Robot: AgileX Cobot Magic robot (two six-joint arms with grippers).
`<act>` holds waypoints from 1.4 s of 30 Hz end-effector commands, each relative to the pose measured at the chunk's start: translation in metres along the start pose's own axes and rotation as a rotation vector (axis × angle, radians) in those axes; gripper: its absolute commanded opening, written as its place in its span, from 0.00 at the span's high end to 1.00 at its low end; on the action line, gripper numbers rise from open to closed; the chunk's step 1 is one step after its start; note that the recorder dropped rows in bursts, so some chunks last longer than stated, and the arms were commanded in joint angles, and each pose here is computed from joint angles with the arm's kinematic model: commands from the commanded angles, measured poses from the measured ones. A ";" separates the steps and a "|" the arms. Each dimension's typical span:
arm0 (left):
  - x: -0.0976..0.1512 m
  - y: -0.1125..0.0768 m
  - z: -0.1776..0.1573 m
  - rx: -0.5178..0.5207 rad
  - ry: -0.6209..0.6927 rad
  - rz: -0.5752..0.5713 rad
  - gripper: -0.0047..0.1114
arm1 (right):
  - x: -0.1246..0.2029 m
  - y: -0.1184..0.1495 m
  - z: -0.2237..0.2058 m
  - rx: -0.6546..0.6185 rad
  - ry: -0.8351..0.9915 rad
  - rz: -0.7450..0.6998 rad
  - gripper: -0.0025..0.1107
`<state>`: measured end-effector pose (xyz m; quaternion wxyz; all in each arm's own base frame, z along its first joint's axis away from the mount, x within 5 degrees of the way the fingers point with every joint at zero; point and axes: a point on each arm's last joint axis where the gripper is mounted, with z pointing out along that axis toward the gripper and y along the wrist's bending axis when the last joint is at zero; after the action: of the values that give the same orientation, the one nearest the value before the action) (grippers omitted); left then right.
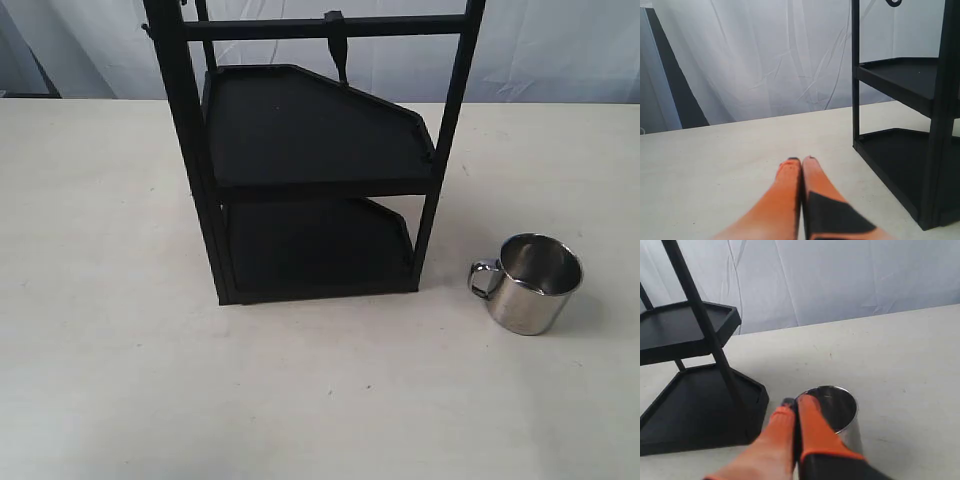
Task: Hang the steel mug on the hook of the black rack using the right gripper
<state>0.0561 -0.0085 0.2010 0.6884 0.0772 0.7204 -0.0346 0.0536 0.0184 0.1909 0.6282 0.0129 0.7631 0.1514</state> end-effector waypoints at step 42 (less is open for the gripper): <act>-0.001 0.000 0.000 0.004 -0.010 -0.002 0.95 | -0.096 -0.030 0.201 0.260 0.940 -0.042 0.97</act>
<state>0.0561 -0.0085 0.2010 0.6884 0.0772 0.7204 -0.0346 0.2535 0.0235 0.2478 0.2759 -0.0091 0.9568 0.0913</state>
